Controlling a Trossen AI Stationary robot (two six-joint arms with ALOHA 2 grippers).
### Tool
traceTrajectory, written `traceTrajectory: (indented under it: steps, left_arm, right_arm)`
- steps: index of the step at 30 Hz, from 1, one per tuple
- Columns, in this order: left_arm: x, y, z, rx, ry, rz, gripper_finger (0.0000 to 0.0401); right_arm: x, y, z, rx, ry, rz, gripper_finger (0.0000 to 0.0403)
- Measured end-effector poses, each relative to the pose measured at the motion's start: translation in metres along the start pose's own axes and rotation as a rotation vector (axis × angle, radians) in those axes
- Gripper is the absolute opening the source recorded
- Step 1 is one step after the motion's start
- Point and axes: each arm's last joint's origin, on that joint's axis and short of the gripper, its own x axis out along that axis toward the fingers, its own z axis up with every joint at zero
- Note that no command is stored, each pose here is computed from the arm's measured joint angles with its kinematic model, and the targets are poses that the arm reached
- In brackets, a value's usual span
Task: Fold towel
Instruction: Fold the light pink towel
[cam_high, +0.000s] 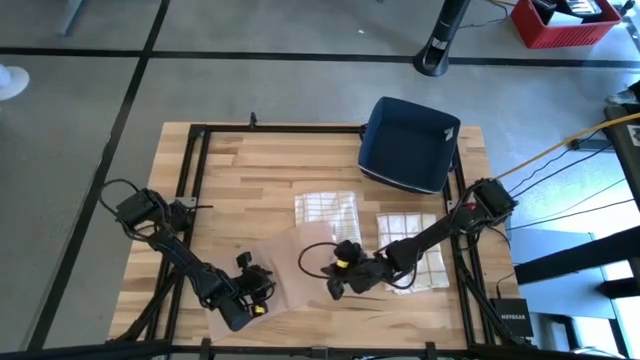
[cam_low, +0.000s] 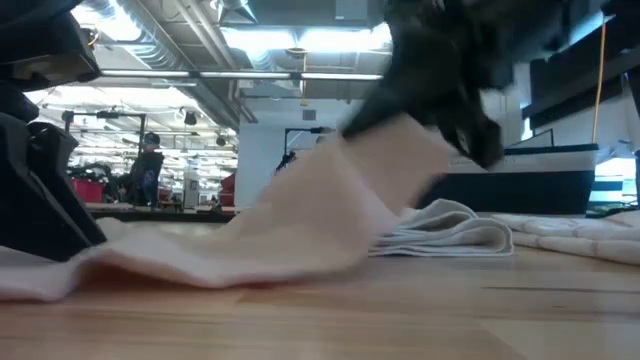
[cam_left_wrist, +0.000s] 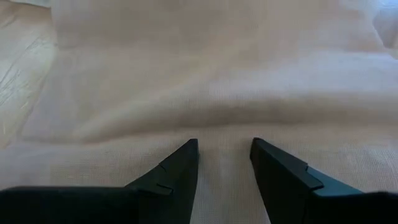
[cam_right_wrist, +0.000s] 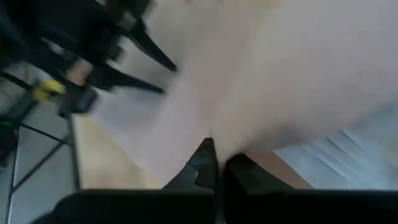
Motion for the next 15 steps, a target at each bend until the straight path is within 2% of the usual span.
traceTrajectory:
  steps: [8, 15]
  left_arm:
    - [0.000, -0.002, 0.001, 0.025, 0.001, -0.017, 0.0143]
    - [-0.008, -0.005, 0.012, 0.070, 0.036, -0.045, 0.0143]
  right_arm:
    - [0.003, 0.041, 0.027, -0.107, -0.187, 0.103, 0.0004]
    - [0.020, 0.056, 0.029, -0.211, -0.200, 0.124, 0.0005]
